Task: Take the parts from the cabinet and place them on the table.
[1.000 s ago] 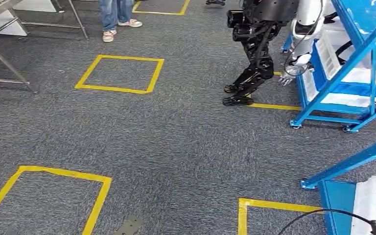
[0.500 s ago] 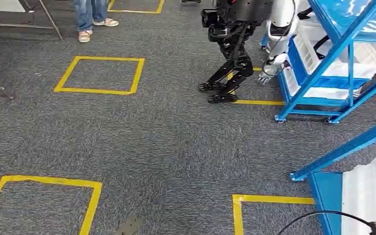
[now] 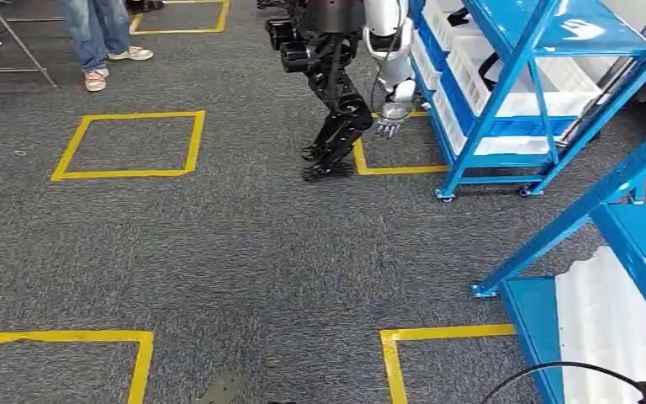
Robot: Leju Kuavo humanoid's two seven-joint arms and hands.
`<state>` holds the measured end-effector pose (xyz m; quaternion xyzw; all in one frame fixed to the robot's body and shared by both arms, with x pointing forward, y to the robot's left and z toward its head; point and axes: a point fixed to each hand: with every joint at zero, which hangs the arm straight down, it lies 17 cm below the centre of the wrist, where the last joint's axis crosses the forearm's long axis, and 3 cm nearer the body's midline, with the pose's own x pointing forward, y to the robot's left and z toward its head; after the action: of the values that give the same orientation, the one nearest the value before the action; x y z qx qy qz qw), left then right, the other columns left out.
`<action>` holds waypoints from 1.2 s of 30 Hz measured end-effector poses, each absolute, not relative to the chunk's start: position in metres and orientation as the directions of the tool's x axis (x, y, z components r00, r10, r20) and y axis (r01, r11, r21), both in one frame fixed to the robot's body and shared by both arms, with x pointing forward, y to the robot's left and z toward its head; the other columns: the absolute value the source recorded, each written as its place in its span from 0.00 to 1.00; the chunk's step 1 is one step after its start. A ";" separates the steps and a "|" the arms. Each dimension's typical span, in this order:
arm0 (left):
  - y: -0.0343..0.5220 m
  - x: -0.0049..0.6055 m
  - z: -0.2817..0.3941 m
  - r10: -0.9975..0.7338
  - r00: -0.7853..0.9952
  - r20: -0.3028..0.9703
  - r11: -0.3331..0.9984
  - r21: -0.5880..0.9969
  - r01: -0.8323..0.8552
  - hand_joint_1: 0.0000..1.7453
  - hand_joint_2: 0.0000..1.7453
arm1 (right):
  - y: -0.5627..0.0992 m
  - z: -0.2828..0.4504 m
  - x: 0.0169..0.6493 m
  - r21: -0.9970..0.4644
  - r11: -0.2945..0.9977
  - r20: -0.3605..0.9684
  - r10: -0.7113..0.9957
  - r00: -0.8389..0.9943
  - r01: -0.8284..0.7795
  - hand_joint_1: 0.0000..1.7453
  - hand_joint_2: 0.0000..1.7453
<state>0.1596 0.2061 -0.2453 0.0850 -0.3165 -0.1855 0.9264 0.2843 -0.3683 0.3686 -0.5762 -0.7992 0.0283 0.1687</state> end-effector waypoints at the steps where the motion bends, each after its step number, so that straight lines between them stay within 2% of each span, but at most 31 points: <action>1: 0.206 0.159 -0.245 -0.398 0.731 0.554 0.917 0.275 0.290 0.00 0.00 | -0.368 0.368 0.284 -0.240 0.334 0.238 0.931 -0.279 0.911 0.00 0.00; 36: 0.207 0.160 -0.245 -0.396 0.732 0.554 0.917 0.275 0.288 0.00 0.00 | -0.372 0.367 0.283 -0.239 0.329 0.247 0.931 -0.270 0.914 0.00 0.00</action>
<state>0.1600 0.2068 -0.2454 0.0857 -0.3161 -0.1846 0.9267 0.2828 -0.3724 0.3667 -0.5789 -0.7965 0.0244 0.1730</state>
